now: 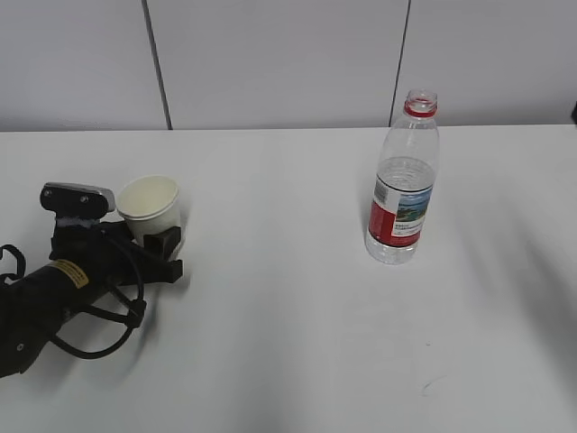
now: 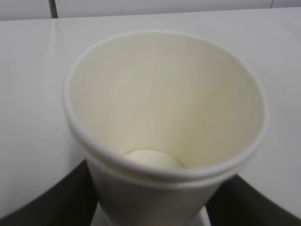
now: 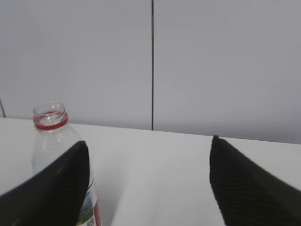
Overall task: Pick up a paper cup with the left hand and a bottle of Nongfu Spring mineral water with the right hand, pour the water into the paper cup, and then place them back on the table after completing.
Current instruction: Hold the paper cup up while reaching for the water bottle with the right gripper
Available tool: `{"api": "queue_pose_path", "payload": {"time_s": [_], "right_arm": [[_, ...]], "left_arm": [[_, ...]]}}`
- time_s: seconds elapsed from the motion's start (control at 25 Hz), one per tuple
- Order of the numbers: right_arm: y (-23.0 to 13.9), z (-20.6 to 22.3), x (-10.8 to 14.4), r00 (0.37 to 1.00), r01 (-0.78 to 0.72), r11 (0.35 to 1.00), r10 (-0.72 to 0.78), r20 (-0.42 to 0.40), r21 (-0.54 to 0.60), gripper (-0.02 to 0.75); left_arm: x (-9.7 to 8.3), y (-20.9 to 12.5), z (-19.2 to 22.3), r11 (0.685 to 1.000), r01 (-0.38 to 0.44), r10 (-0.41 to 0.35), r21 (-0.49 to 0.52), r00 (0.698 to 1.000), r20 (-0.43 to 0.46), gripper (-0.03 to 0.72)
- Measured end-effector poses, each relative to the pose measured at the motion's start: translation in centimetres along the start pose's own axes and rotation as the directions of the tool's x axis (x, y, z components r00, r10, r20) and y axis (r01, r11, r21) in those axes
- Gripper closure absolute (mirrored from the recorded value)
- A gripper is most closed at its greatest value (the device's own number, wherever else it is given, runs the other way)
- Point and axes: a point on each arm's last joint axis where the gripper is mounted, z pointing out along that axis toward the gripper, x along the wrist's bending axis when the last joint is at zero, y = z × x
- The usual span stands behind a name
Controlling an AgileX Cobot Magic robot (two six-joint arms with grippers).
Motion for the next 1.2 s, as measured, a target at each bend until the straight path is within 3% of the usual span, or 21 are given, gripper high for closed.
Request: {"api": "queue_pose_path", "payload": {"time_s": [0.28, 0.48, 0.88, 1.2], "right_arm": [[-3.2, 2.7, 1.3, 0.988, 0.077, 0.995, -0.069, -0.138, 0.057, 0.15], [-5.7, 4.2, 1.8, 0.98, 0.086, 0.989, -0.063, -0.189, 0.118, 0.15], [-10.3, 6.8, 2.4, 0.971, -0.056, 0.991, 0.082, -0.224, 0.121, 0.15], [-11.2, 6.8, 2.5, 0.969, -0.071, 0.988, 0.1, -0.226, 0.135, 0.15]], "left_arm": [[0.0, 0.0, 0.0, 1.0, 0.0, 0.0, -0.001, 1.0, 0.001, 0.267], [0.0, 0.0, 0.0, 1.0, 0.0, 0.0, -0.002, 1.0, 0.001, 0.267], [0.0, 0.0, 0.0, 1.0, -0.001, 0.001, -0.002, 1.0, 0.003, 0.267], [0.0, 0.0, 0.0, 1.0, -0.001, 0.001, -0.002, 1.0, 0.003, 0.268]]}}
